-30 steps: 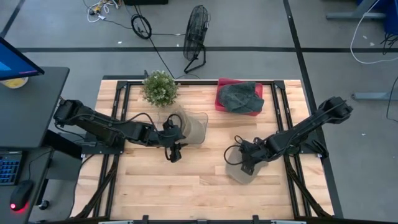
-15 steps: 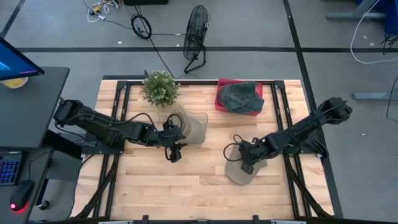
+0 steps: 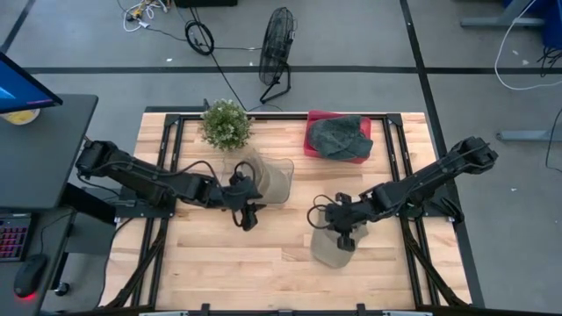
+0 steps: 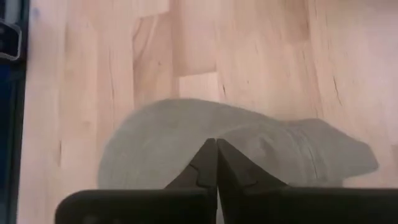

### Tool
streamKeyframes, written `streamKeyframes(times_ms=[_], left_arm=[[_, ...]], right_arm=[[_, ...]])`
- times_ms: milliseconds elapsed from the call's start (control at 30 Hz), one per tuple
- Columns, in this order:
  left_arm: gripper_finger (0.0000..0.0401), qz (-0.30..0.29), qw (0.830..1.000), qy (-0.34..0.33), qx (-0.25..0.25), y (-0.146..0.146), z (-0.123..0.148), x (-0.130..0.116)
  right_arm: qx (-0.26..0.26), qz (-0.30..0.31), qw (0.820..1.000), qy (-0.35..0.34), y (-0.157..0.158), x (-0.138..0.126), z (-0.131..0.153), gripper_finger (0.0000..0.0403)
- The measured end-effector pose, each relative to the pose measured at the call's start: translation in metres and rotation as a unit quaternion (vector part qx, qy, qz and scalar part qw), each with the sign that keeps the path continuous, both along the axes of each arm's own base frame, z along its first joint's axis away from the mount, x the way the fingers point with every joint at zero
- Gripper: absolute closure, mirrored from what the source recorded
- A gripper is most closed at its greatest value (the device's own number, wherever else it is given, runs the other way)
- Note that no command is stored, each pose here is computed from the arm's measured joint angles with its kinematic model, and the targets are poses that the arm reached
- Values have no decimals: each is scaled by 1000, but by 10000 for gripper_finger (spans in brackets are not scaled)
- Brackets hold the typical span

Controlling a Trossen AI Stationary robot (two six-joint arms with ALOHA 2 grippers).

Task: Pick & Place hat
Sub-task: Put the brown cap into the transparent bin

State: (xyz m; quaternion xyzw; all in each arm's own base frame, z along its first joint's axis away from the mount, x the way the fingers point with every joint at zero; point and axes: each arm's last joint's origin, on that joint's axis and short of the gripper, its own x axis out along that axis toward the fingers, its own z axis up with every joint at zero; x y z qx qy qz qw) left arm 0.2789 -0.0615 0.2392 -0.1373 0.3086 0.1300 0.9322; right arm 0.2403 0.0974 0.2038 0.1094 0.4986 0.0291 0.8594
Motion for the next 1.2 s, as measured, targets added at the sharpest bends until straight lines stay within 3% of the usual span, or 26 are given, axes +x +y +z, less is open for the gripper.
streamKeyframes(times_ms=[100,267,533,667,800,900,1033,1200], left_arm=[[241,2,1000,-2,-10,-3,0,-1],[241,-7,1000,-2,-11,-9,0,-2],[241,-12,1000,-4,-20,-16,0,-4],[241,-15,1000,-4,-21,-17,0,-4],[241,-14,1000,-3,-20,-16,0,-4],[241,-13,1000,-4,-20,-16,0,-4],[241,-14,1000,-4,-20,-16,0,-4],[241,-14,1000,-4,-20,-16,0,-4]], right_arm=[[7,-26,999,18,-4,-1,-2,384],[20,-48,998,30,-8,-1,-2,316],[63,-173,983,24,-13,-3,-17,189],[74,-216,973,25,-16,-8,-28,150],[60,-239,969,21,-20,-12,-37,137],[78,-257,963,12,-21,-14,-44,137],[113,-268,957,-6,-20,-14,-49,148],[117,-266,957,-13,-20,-13,-50,170]])
